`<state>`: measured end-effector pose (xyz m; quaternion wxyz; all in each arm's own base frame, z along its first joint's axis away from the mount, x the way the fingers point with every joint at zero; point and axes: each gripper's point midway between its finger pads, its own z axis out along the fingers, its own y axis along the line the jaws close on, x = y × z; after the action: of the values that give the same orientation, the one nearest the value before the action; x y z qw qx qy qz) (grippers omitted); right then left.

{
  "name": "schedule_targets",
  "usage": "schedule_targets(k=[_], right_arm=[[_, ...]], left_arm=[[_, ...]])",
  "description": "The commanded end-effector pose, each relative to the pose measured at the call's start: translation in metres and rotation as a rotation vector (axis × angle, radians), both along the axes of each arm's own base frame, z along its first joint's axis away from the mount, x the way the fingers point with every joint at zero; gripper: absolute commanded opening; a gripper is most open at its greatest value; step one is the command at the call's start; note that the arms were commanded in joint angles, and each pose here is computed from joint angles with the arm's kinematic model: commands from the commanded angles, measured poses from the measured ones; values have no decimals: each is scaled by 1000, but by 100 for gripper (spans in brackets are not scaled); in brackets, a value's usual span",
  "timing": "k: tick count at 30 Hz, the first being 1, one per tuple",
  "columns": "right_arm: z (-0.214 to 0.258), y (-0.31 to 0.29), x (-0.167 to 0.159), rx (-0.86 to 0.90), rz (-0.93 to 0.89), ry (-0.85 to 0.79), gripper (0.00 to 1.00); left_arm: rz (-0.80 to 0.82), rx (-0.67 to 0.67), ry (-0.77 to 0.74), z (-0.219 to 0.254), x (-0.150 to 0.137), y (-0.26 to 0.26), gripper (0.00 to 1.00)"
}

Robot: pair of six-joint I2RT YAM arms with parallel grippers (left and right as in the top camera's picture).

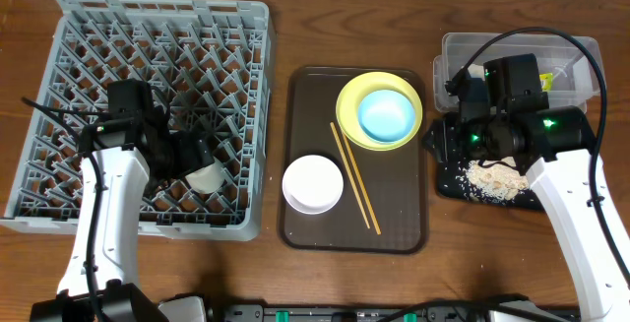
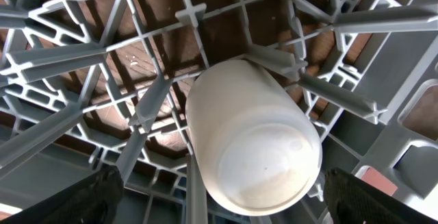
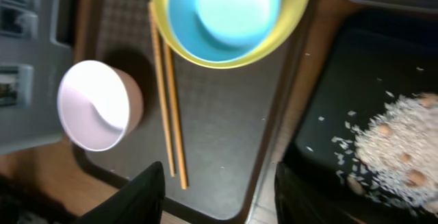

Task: Sort waste into correct bins and load items into the dishwasher
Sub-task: 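Reach the left gripper to the pink-white cup on the tray and grasp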

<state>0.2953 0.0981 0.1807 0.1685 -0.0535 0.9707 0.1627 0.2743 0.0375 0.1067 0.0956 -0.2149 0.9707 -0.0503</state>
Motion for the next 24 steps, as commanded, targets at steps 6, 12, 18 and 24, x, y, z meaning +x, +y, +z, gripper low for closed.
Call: schedule_targets(k=[6, 12, 18, 24], right_arm=[[14, -44, 7, -94, -118, -68, 74], [14, -62, 3, -103, -162, -51, 93], [13, -74, 1, -106, -203, -33, 97], [10, -80, -5, -111, -221, -6, 98]], left_arm=[[-52, -22, -206, 62, 18, -21, 95], [-251, -14, -282, 81, 15, -93, 96], [-515, 12, -277, 67, 4, -180, 96], [-671, -17, -300, 56, -3, -237, 96]])
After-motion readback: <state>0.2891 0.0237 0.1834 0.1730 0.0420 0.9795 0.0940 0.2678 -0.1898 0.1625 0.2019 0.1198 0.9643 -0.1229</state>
